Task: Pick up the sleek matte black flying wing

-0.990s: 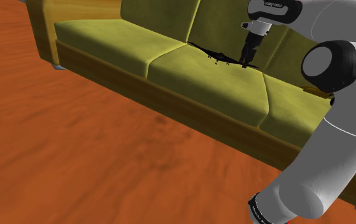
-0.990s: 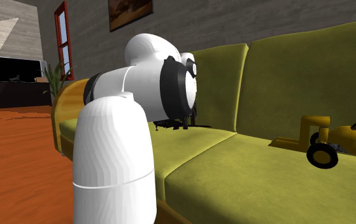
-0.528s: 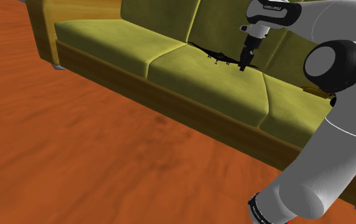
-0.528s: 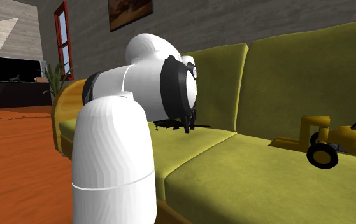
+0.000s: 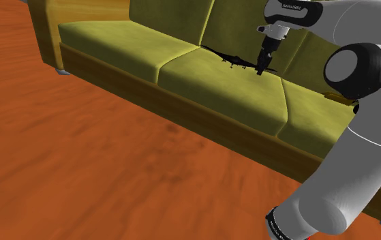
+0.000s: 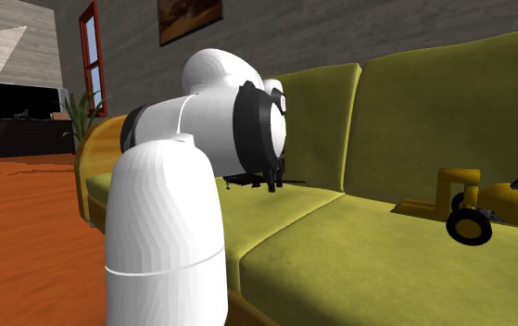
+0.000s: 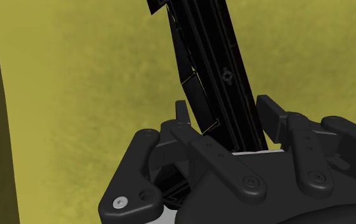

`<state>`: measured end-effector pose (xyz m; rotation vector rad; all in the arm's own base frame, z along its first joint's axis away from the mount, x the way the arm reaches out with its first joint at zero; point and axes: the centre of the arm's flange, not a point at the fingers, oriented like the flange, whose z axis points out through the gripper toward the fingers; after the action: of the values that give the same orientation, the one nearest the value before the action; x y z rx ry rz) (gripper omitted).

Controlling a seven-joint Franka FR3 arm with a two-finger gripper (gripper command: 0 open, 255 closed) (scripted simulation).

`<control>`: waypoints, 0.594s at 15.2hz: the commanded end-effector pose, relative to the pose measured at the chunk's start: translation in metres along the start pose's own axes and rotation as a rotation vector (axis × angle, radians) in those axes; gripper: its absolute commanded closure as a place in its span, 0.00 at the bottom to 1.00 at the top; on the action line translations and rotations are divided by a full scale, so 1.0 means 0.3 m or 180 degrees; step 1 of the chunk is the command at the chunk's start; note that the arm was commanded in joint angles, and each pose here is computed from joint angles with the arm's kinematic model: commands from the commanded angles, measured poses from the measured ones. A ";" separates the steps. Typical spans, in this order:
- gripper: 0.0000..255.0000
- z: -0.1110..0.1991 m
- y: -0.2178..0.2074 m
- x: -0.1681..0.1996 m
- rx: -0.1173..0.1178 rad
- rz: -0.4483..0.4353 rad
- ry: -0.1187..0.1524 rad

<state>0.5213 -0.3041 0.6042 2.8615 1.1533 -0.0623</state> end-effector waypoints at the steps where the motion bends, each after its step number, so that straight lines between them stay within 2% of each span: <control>1: 1.00 -0.029 0.001 -0.004 0.0001 -0.0001 0.0000; 9: 1.00 -0.169 0.006 -0.012 0.0001 -0.0001 0.0000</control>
<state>0.5218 -0.3049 0.6500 2.8618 1.1537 -0.0631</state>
